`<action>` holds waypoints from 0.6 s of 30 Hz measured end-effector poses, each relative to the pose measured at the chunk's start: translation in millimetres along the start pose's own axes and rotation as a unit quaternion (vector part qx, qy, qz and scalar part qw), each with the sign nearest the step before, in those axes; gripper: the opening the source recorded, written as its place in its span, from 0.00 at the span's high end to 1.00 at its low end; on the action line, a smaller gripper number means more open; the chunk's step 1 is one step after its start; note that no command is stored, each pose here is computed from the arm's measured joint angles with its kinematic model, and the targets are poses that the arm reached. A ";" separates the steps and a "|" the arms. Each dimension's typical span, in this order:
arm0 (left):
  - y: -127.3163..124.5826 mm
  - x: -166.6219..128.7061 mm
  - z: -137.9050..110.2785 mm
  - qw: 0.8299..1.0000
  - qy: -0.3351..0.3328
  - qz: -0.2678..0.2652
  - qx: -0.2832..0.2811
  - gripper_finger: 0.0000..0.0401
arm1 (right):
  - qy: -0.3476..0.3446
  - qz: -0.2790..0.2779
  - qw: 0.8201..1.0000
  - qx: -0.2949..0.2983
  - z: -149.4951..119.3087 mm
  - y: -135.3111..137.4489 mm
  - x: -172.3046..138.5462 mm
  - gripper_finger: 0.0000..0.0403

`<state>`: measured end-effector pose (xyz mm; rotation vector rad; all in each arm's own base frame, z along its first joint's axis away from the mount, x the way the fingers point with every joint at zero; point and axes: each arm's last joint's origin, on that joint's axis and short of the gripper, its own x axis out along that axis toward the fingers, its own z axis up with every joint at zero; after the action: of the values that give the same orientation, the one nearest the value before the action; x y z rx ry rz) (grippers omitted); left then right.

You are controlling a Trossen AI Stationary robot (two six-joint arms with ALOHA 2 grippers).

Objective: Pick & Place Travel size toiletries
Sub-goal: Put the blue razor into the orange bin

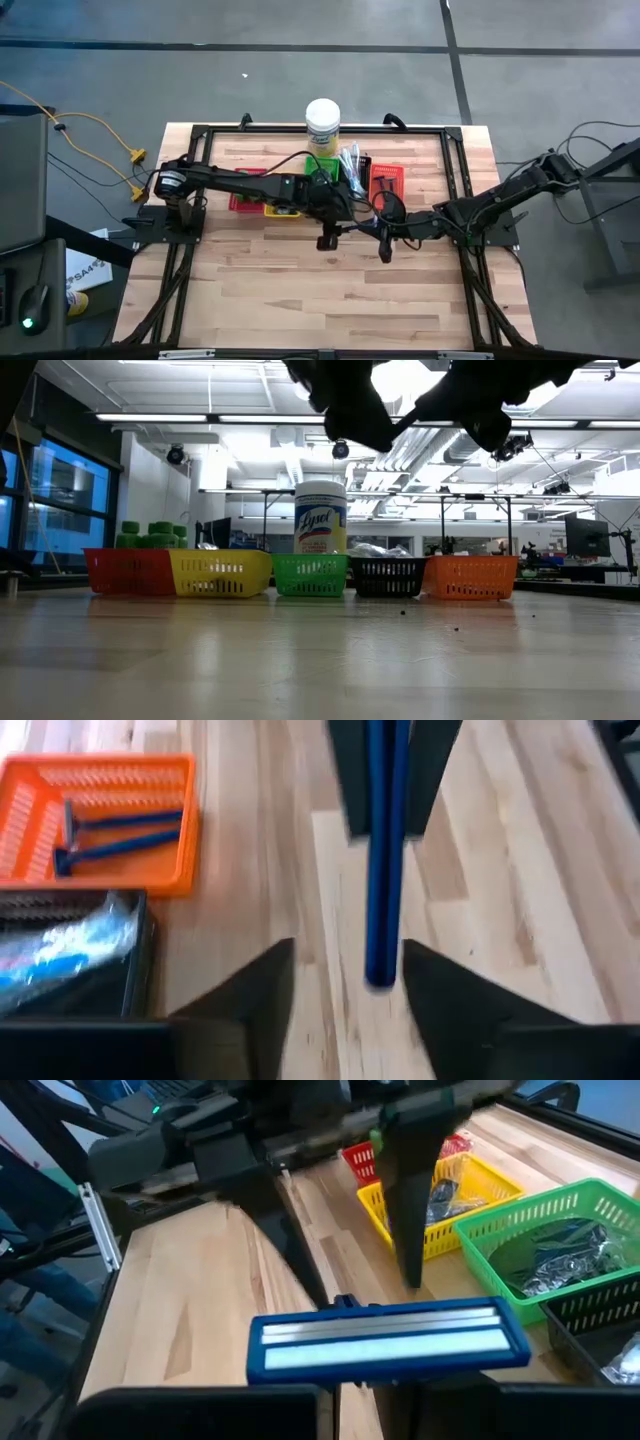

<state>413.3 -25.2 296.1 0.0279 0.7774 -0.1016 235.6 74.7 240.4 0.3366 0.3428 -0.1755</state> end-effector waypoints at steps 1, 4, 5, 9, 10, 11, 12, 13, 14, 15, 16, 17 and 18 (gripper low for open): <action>0.1 -2.9 -0.9 1.000 0.006 0.003 -0.002 0.54 | 0.000 -0.001 1.000 0.000 -0.1 -0.1 0.0 0.94; 1.8 -9.7 -3.2 0.999 0.022 0.039 -0.014 0.44 | 0.006 -0.017 1.000 0.009 -0.1 -4.6 0.6 0.94; 2.3 -14.0 -5.2 0.998 0.034 0.051 -0.017 0.43 | 0.011 -0.029 0.999 0.013 -0.2 -7.8 -0.4 0.94; 4.0 -31.2 -7.4 0.994 0.049 0.093 -0.032 0.40 | 0.024 -0.066 0.997 0.029 2.3 -20.1 -6.0 0.94; 4.3 -37.5 -9.7 0.992 0.061 0.105 -0.034 0.40 | 0.025 -0.075 0.996 0.033 3.6 -23.6 -8.1 0.94; 4.7 -41.1 -9.5 0.991 0.060 0.116 -0.037 0.40 | 0.023 -0.083 0.995 0.041 5.8 -26.9 -10.5 0.94; 5.1 -44.9 -6.8 0.990 0.047 0.124 -0.043 0.40 | 0.022 -0.092 0.994 0.047 8.4 -31.0 -14.5 0.94; 5.5 -49.2 -6.6 0.989 0.044 0.133 -0.049 0.40 | 0.027 -0.104 0.993 0.051 9.3 -35.7 -18.4 0.94; 5.7 -51.7 -9.3 0.987 0.054 0.140 -0.051 0.40 | 0.029 -0.117 0.991 0.056 10.1 -40.3 -20.6 0.94; 5.9 -52.9 -10.3 0.986 0.057 0.144 -0.053 0.40 | 0.026 -0.128 0.989 0.064 12.2 -44.3 -22.7 0.94; 6.2 -53.7 -8.8 0.986 0.049 0.148 -0.056 0.40 | 0.028 -0.142 0.987 0.070 13.6 -49.1 -26.8 0.94; 6.2 -57.7 -8.5 0.986 0.047 0.152 -0.058 0.40 | 0.035 -0.157 0.984 0.071 12.6 -53.8 -30.6 0.94; 6.2 -60.1 -11.1 0.985 0.054 0.156 -0.058 0.40 | 0.035 -0.170 0.982 0.076 13.0 -58.1 -32.8 0.94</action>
<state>363.6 -13.5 330.3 0.0446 0.8780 0.2438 196.1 19.7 246.6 0.4337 0.4577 -0.5289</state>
